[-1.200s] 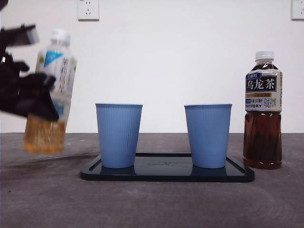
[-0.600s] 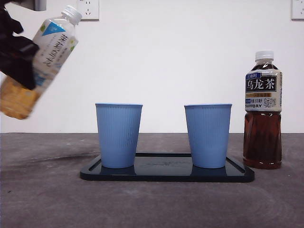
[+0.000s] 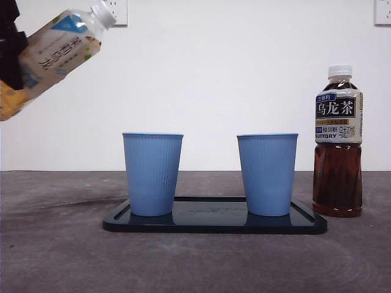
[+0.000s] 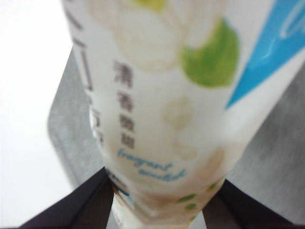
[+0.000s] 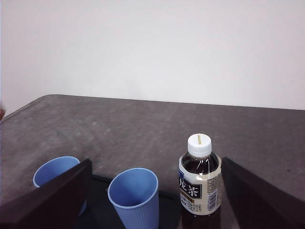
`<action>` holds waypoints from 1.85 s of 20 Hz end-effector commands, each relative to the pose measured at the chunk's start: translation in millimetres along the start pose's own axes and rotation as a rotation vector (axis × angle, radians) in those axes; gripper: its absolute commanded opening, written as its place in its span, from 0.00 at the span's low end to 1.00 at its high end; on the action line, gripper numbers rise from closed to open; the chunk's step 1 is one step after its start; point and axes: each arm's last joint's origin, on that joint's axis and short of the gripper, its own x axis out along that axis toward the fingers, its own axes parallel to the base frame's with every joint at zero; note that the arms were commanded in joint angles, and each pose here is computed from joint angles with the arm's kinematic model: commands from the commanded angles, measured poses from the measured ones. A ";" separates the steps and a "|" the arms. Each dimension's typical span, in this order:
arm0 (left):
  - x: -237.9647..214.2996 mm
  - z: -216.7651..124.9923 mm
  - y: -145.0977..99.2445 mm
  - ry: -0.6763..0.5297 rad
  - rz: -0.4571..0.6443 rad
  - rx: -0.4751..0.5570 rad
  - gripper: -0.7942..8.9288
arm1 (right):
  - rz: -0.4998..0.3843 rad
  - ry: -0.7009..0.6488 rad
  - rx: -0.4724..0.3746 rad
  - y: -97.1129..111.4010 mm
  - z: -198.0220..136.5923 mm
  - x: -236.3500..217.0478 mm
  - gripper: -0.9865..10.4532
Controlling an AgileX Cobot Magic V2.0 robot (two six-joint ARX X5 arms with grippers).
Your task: Pour the drink into the cup
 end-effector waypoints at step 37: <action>33.8 48.2 -32.5 0.189 0.129 0.421 0.30 | 0.004 0.031 -0.064 0.6 0.2 -2.0 0.46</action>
